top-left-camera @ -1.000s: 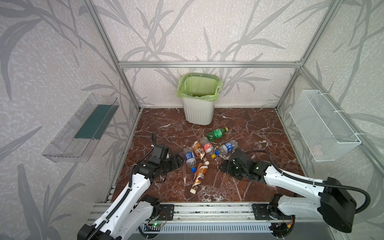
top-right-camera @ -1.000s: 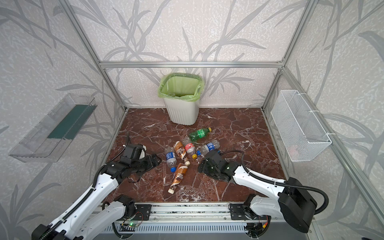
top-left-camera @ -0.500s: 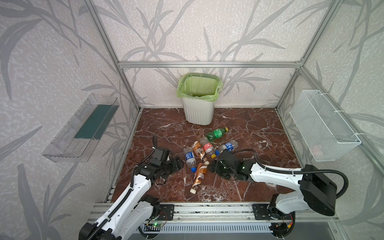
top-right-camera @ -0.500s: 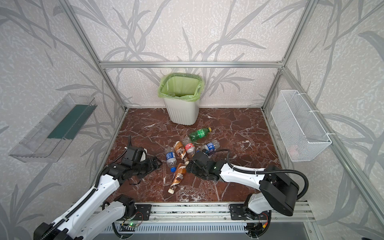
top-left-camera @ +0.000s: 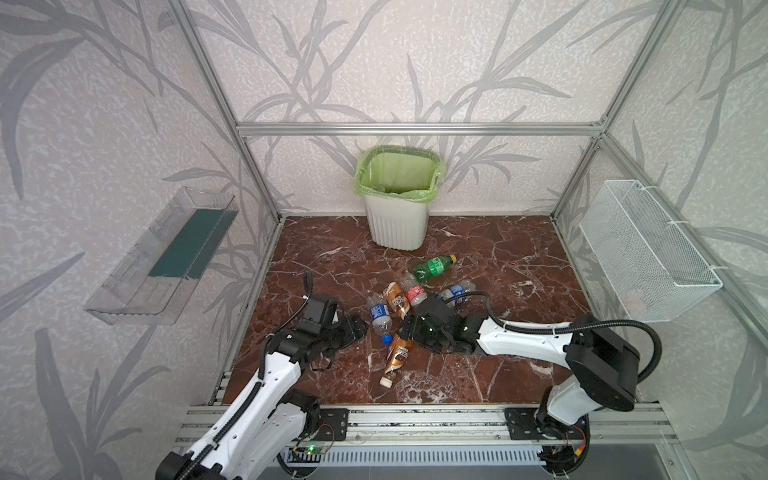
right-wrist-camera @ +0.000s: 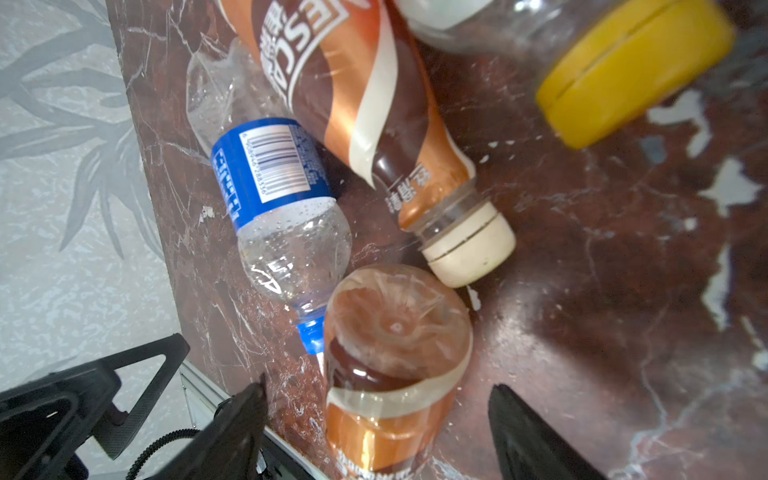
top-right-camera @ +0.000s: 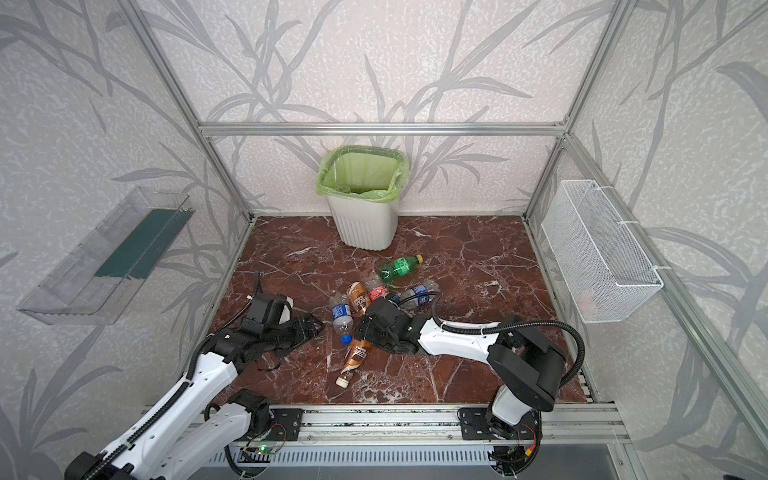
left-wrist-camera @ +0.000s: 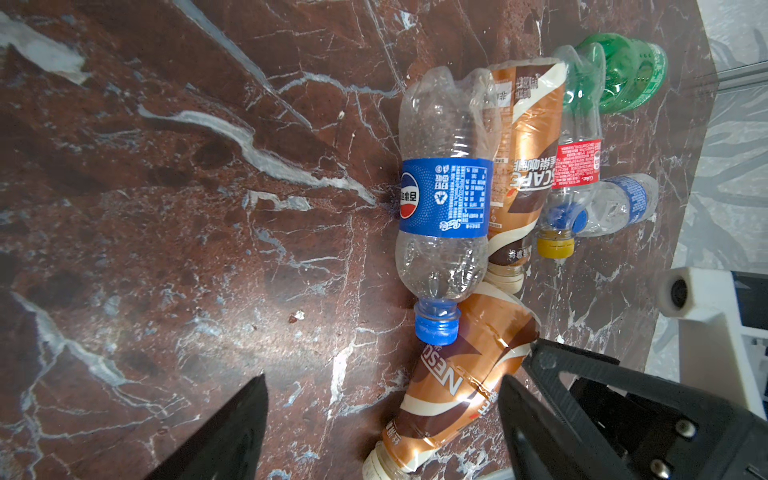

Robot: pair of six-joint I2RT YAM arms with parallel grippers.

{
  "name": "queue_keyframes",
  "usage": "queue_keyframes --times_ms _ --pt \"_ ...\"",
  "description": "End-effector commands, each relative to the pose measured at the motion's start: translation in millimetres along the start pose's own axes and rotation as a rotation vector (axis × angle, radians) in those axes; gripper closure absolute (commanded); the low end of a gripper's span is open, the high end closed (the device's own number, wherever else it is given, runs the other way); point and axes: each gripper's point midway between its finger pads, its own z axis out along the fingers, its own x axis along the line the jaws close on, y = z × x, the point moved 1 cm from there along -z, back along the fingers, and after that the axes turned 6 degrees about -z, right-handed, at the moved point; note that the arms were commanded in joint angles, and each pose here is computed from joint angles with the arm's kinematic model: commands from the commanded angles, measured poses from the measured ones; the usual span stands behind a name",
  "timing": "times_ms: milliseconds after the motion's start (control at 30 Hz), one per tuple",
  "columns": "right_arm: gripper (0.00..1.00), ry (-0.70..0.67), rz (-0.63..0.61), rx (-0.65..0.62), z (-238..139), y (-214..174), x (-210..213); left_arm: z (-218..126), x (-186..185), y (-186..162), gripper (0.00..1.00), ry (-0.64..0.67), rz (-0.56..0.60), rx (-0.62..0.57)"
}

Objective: Throw the plastic bottles in the bin
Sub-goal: 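Lower the right gripper onto the brown Nescafe bottle nearest the robot and close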

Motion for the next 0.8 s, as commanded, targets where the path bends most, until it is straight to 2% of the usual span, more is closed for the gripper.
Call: queue_keyframes --times_ms 0,333,767 --pt "0.16 0.0 -0.01 0.011 6 -2 6 -1 6 -3 0.14 0.014 -0.009 -0.003" --pt "0.17 -0.047 0.016 0.026 20 -6 -8 -3 9 -4 0.14 0.019 -0.011 -0.005" --pt "0.23 -0.1 0.035 0.074 40 -18 -29 -2 11 -5 0.14 0.018 -0.017 -0.011"
